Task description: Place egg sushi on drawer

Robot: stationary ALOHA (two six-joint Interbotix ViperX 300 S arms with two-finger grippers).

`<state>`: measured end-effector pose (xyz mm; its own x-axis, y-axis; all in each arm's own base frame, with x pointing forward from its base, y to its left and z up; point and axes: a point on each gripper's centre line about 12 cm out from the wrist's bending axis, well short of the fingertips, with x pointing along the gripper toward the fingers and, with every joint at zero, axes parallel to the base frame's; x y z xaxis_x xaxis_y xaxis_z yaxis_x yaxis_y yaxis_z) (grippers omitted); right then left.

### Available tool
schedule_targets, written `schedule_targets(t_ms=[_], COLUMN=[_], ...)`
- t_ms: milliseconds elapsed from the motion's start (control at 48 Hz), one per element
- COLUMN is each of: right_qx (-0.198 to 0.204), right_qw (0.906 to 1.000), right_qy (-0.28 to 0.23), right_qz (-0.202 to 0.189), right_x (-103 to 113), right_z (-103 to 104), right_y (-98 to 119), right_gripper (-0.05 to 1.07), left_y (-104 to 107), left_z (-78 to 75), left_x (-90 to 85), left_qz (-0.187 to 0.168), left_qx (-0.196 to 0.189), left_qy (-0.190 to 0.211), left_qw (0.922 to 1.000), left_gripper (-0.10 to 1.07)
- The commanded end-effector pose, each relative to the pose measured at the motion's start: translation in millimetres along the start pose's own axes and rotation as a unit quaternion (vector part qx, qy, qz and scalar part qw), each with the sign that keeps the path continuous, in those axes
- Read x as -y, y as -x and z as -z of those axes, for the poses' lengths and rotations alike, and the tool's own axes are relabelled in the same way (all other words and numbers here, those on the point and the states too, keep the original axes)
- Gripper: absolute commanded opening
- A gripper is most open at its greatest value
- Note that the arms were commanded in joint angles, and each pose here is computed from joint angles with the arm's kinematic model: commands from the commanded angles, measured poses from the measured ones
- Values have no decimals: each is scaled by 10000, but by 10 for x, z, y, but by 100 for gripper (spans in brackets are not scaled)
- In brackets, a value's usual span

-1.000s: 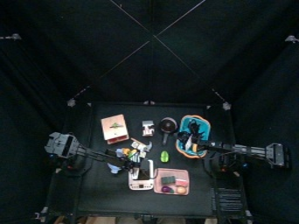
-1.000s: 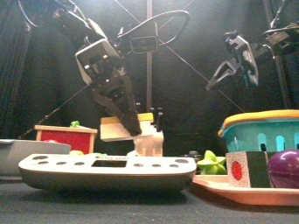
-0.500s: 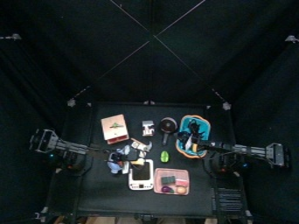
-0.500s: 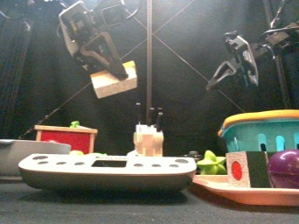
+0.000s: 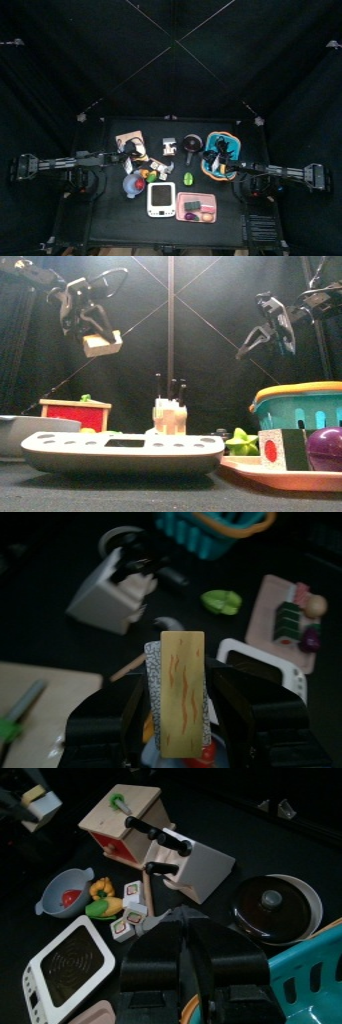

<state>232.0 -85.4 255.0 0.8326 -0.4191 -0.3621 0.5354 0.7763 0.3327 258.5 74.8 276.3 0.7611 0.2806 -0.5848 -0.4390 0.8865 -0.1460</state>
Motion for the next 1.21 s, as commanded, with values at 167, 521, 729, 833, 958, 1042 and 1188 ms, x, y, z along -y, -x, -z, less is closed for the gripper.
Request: schedule_targets(t_ms=[167, 521, 729, 833, 958, 1042, 1188], right_qx=[26, 21, 43, 37, 40, 40, 38], right_qw=[10000, 10000, 10000, 10000, 10000, 10000, 10000], right_qy=[3, 12, 18, 27, 42, 42, 38], right_qz=[-5, -2, 5, 7, 7, 7, 23], right_x=[-7, -13, -15, -15, -15, -15, -9], right_z=[-30, -37, -58, -56, -56, -56, -60], right_y=[-9, -22, -28, -31, -31, -31, -38], right_gripper=[46, 46, 46, 46, 46, 46, 46], left_y=[152, 229, 104, 105, 98, 83, 68], left_z=[-80, 317, 480, 525, 579, 588, 593], left_x=[-486, -914, -975, -1052, -1101, -1107, -1141], left_qz=[-1101, -1961, -1937, -2015, -2045, -1976, -1939], left_qx=[-37, 136, 60, 93, 115, 196, 295], left_qy=[449, 1249, 1418, 1519, 1568, 1573, 1629], left_qw=[9929, 9725, 9707, 9676, 9662, 9674, 9670], left_gripper=[60, 61, 62, 64, 70, 76, 83])
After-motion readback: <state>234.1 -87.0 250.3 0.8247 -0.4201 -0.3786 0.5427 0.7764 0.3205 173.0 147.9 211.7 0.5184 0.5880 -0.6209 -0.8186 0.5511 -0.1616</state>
